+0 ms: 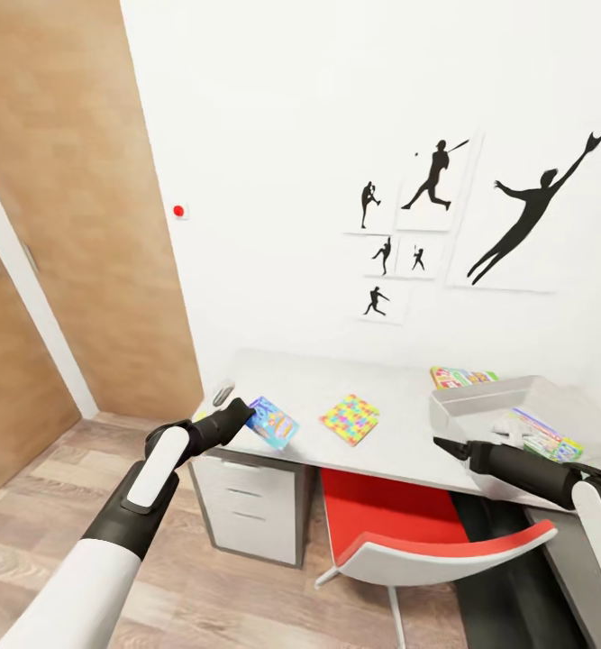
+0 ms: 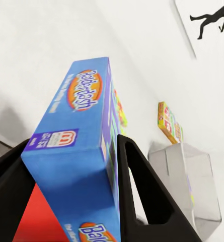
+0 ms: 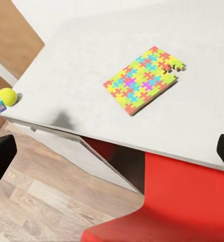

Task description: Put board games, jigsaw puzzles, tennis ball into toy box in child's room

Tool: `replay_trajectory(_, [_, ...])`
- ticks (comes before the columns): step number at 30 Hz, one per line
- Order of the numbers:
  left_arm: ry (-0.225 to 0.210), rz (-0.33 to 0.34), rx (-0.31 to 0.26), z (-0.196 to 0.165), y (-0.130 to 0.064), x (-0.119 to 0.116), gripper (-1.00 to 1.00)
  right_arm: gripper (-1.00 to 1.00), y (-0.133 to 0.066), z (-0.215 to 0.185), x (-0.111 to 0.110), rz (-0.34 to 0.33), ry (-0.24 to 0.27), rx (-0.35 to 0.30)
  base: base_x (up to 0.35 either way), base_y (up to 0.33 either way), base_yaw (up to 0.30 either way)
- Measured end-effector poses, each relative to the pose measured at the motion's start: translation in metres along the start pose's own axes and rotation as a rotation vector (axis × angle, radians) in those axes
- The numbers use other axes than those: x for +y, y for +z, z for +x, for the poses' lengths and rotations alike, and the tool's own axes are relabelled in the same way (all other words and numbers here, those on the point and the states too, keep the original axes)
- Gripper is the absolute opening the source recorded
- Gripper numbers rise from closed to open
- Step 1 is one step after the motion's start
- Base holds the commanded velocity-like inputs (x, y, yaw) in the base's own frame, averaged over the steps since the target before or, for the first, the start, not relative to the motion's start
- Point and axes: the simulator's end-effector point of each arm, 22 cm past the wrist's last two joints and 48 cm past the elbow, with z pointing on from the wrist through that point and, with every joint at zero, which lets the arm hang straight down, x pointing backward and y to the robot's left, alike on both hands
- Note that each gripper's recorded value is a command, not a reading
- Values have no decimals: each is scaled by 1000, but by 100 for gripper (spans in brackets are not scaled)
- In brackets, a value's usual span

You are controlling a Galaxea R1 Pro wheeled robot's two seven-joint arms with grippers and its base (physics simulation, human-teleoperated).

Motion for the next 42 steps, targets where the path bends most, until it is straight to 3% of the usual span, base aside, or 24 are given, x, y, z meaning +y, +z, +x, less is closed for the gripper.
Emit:
replay_trajectory(13, [0, 3, 2, 1, 1, -2, -100, 100, -10, -10, 4, -56, 15, -31, 0, 0, -289])
replay_trajectory(25, [0, 6, 2, 1, 1, -3, -100, 100, -10, -9, 5, -60, 18, -31, 18, 9, -287])
replay_trajectory(42, [0, 41, 0, 0, -1, -11, -100, 100, -11, -9, 5, -60, 18, -30, 196, 200, -57])
